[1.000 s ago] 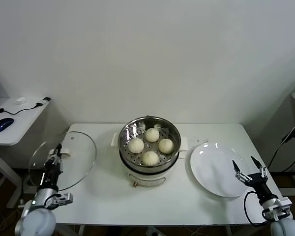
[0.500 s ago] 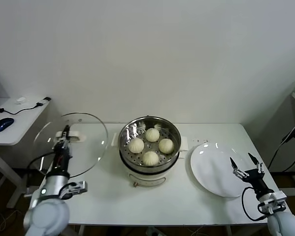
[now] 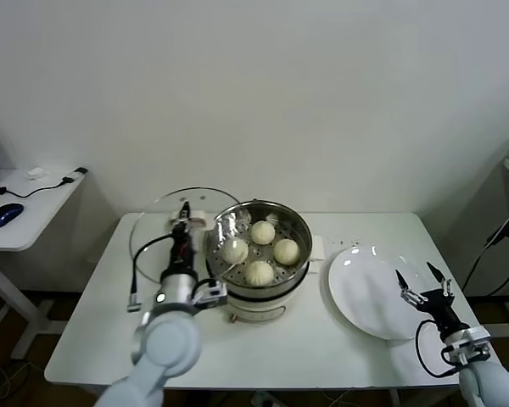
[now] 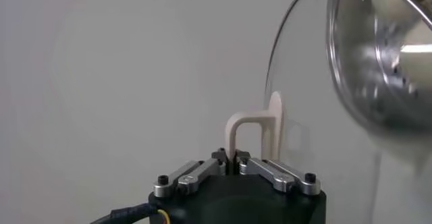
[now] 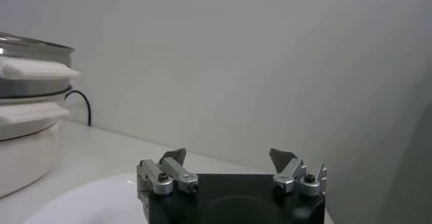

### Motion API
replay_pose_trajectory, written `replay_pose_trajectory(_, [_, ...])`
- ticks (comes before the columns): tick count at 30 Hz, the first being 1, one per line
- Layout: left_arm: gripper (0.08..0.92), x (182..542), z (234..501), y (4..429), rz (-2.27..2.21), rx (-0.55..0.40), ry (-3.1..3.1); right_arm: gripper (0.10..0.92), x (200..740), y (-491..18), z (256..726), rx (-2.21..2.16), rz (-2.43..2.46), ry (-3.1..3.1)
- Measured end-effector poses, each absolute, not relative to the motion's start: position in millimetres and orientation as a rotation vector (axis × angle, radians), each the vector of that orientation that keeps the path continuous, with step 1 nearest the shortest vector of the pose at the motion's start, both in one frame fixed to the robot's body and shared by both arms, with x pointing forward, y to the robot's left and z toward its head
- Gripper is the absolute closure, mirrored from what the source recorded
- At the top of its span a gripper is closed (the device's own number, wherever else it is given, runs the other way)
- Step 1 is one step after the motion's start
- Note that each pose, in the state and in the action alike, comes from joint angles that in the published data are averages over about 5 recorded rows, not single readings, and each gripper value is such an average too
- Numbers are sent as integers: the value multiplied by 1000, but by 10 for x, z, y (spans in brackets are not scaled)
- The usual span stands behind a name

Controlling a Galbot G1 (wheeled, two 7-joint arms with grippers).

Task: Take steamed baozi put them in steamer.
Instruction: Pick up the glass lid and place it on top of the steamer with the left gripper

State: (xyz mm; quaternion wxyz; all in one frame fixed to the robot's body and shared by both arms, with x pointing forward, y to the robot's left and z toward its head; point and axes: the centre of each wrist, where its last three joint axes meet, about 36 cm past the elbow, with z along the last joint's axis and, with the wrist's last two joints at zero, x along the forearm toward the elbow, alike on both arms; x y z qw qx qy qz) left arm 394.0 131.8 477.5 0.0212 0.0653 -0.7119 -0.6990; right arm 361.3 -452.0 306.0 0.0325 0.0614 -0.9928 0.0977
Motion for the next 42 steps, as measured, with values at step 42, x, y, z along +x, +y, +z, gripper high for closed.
replay_pose_trajectory(42, [852,4395,4237,-97,-2130,79,-2209,200,3435,-4668,2940,129,304,-3054])
